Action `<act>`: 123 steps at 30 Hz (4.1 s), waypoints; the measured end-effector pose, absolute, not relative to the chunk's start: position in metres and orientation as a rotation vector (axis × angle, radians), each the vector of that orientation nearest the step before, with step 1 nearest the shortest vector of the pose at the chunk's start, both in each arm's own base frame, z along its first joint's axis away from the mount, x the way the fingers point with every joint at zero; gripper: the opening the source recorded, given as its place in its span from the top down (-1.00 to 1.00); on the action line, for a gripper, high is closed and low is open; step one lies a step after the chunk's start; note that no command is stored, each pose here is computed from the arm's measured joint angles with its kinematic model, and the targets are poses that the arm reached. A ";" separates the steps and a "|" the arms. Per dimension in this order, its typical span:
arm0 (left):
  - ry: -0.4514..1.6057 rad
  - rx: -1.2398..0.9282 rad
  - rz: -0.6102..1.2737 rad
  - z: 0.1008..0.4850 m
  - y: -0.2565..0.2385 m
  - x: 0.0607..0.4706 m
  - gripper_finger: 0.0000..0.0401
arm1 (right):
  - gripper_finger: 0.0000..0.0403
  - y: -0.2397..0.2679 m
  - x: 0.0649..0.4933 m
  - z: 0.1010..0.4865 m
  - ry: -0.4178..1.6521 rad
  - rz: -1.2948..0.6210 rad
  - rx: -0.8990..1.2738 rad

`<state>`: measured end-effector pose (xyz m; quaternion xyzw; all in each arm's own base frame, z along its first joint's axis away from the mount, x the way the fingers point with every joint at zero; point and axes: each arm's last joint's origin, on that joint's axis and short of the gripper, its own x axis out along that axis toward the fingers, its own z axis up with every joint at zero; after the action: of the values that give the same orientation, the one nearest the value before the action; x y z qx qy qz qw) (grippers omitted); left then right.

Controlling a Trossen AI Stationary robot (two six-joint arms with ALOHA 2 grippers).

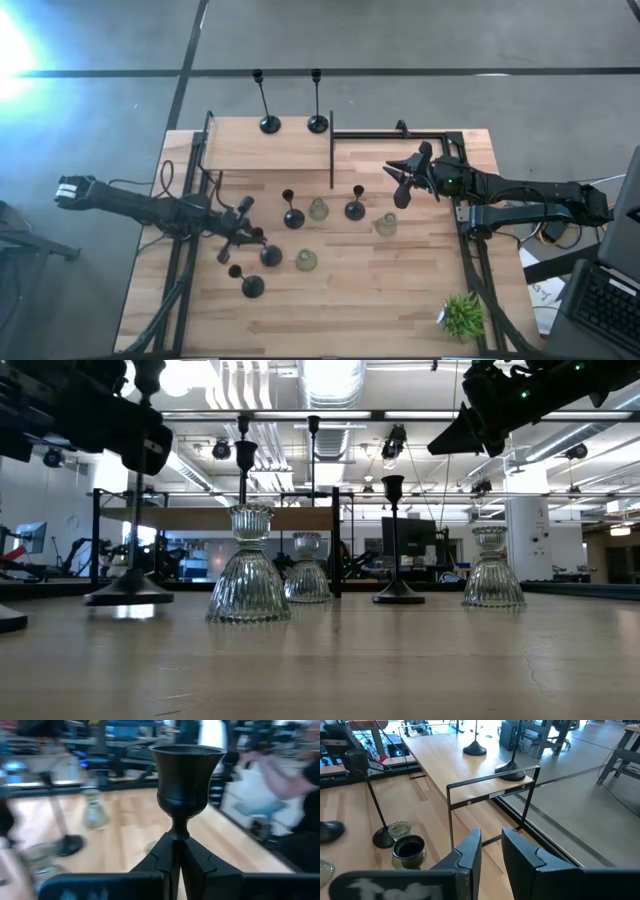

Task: Pick & Place candle stick holders
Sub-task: Put the large black candle holder on the shelf

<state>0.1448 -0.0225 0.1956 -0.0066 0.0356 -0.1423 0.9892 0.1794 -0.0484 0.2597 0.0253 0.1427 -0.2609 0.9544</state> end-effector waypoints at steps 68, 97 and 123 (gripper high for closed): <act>0.059 0.029 1.096 0.341 0.161 0.097 0.91 | 0.62 -0.049 0.181 0.257 0.207 -0.520 -0.037; 0.040 -0.024 1.173 0.337 0.179 0.089 0.91 | 0.59 -0.049 0.181 0.257 0.204 -0.522 -0.012; 0.048 -0.023 1.169 0.339 0.172 0.085 0.91 | 0.61 -0.049 0.181 0.253 0.214 -0.522 -0.009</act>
<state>0.0852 0.1718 0.3385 -0.0108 0.0227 0.5516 0.8337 0.1805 -0.0487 0.2532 -0.0046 0.1057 -0.2577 0.9604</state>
